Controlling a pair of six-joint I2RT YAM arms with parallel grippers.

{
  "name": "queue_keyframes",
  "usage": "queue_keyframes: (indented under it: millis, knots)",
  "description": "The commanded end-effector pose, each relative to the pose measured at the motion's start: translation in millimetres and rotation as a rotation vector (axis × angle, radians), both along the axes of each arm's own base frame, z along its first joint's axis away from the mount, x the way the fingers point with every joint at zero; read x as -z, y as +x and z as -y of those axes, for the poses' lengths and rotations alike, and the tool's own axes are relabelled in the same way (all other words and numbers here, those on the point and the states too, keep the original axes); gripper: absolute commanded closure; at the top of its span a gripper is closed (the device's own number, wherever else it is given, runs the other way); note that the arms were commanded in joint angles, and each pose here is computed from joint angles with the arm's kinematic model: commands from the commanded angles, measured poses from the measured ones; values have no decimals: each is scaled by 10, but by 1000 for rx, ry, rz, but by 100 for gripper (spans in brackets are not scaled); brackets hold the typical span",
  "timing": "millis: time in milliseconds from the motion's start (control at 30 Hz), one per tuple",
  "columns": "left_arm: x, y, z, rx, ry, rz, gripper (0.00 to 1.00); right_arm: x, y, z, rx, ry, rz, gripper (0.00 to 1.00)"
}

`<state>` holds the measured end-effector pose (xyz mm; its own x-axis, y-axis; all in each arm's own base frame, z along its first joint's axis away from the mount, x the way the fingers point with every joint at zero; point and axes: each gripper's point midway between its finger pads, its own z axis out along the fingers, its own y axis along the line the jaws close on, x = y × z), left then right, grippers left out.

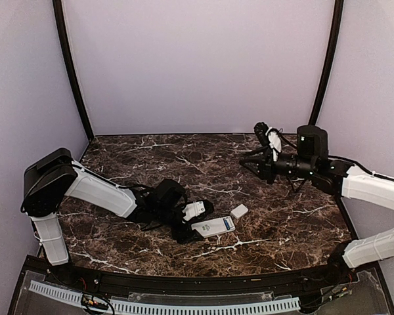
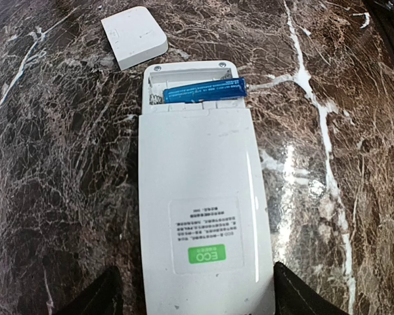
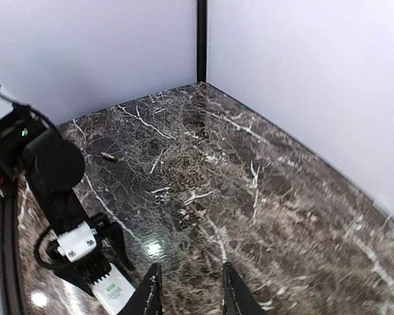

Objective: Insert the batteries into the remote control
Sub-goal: Adjust the battery in the battery compartment.

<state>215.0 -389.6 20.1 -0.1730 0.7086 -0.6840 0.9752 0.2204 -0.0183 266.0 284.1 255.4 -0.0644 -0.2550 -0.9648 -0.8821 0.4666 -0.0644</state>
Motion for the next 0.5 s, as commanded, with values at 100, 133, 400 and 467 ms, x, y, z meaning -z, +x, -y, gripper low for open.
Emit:
queue_keyframes:
  millis: [100,133,400,467]
  knots:
    - [182,-87,-186,-15,73,-58,25,668,133,144,332,-113,-717,84]
    - [188,-87,-190,-15,75,-58,25,780,48,125,360,-120,-795,85]
    - [187,-94,-187,-10,74,-58,25,1479,-568,72,543,-288,-1088,82]
    - [183,-89,-185,-9,73,-57,25,1585,-634,19,554,-318,-1121,83]
